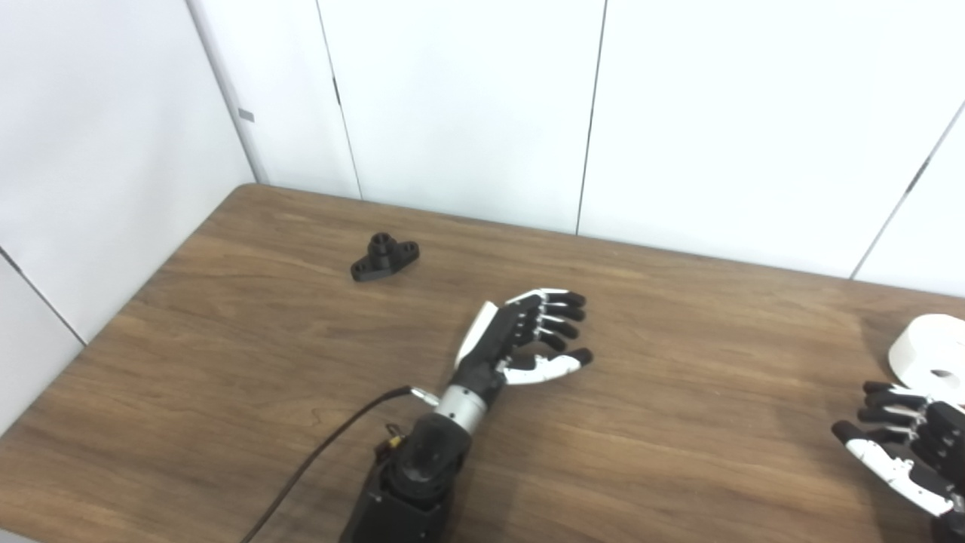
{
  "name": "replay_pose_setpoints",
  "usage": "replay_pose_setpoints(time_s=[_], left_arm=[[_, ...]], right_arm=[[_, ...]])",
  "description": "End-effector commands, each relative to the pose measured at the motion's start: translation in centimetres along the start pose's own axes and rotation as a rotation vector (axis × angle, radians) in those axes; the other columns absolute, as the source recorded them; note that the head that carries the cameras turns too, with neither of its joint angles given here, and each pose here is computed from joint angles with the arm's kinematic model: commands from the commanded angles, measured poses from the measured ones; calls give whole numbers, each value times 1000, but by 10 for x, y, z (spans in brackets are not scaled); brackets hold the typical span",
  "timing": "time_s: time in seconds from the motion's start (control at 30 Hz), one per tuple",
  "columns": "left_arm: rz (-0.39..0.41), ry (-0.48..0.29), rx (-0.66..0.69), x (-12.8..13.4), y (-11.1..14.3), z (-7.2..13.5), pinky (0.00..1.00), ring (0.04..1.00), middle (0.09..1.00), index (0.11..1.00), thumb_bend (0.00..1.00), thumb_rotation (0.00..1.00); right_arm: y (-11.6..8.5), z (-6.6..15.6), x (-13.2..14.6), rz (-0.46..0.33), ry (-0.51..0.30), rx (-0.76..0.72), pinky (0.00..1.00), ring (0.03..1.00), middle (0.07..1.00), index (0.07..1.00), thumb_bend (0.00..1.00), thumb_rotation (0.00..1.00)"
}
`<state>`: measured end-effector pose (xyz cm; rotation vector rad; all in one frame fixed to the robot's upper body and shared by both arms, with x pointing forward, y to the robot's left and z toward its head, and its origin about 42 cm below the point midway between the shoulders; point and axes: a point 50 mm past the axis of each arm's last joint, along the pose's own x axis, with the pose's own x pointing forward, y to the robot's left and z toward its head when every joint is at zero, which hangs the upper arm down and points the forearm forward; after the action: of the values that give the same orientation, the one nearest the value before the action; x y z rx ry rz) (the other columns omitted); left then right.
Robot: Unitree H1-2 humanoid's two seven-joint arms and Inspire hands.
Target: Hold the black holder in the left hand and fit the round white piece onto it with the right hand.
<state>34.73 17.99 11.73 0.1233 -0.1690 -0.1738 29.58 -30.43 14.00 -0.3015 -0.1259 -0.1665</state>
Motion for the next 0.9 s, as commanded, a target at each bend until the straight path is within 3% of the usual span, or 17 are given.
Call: replay_pose_setpoints(time_s=[0.0,0.57,0.73,0.87], left_arm=[[5,5,-4,-5,0,-7,572,626,697,707,655,19],[18,-23,34,-2,2,5,566,598,704,700,653,0],[19,-48,64,5,18,18,520,579,653,653,691,0],[-10,-76,152,11,38,26,521,625,682,649,717,0]], right_arm=[[-6,19,7,-30,-79,-17,441,556,670,498,511,137],[-16,16,5,-33,-64,-16,450,559,659,498,515,144],[-19,15,5,-33,-58,-19,445,555,657,498,516,144],[-21,15,5,-32,-57,-16,444,557,660,498,515,143]])
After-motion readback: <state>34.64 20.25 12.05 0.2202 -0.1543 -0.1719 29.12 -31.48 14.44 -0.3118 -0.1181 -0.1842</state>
